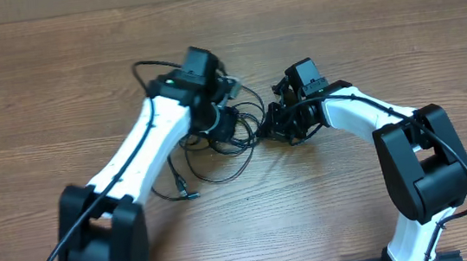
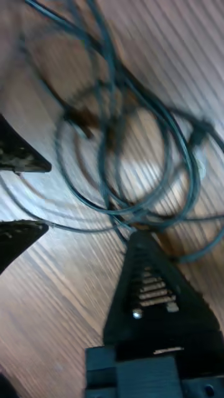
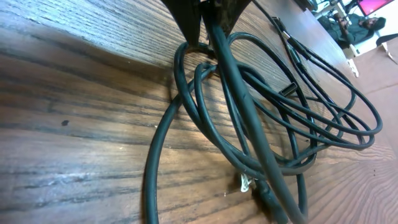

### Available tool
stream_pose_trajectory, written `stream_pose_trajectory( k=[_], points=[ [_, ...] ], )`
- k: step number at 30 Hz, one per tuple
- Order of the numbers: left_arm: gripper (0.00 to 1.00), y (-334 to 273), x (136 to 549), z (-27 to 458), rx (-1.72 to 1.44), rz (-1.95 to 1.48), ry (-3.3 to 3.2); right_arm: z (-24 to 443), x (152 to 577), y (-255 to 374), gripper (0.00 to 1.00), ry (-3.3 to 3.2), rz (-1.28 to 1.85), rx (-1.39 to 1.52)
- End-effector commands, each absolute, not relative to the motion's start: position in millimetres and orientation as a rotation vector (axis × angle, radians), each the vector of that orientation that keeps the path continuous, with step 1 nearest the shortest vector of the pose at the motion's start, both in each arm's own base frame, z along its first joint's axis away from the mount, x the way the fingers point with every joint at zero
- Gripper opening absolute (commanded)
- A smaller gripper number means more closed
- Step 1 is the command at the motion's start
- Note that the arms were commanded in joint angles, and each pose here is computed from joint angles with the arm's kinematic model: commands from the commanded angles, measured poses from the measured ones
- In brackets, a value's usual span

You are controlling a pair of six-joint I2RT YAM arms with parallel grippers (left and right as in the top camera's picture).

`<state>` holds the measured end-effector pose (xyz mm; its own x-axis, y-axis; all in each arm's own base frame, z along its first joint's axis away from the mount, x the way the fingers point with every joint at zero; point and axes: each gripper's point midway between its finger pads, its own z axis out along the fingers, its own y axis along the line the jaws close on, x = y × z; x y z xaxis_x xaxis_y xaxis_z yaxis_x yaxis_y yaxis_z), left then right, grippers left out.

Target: Untangle cables

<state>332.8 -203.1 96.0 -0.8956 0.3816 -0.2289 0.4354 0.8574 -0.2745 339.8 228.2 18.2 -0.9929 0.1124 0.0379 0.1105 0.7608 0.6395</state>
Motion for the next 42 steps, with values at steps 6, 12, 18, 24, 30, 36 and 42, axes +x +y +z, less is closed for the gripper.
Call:
stream_pose_trajectory(
  k=[6,12,18,24,30,36,42],
  points=[
    [0.34,-239,316,48,1.014,-0.542,2.847,24,346,221,0.04,2.929,1.010,0.182],
    [0.42,-238,312,22,1.054,-0.542,2.895,23,347,220,0.05,2.931,0.998,0.185],
    [0.54,-234,305,14,1.173,-0.538,2.887,23,347,220,0.06,2.931,0.998,0.185],
    [0.61,-228,295,12,1.227,-0.538,2.906,23,347,220,0.07,2.931,0.998,0.185],
    [0.61,-223,285,0,1.229,-0.538,2.931,23,347,220,0.08,2.929,0.998,0.184],
    [0.57,-220,280,-7,1.231,-0.538,2.943,23,347,220,0.09,2.929,0.998,0.184],
    [0.37,-218,276,-11,1.207,-0.535,2.965,23,347,220,0.11,2.929,0.998,0.184]
  ],
)
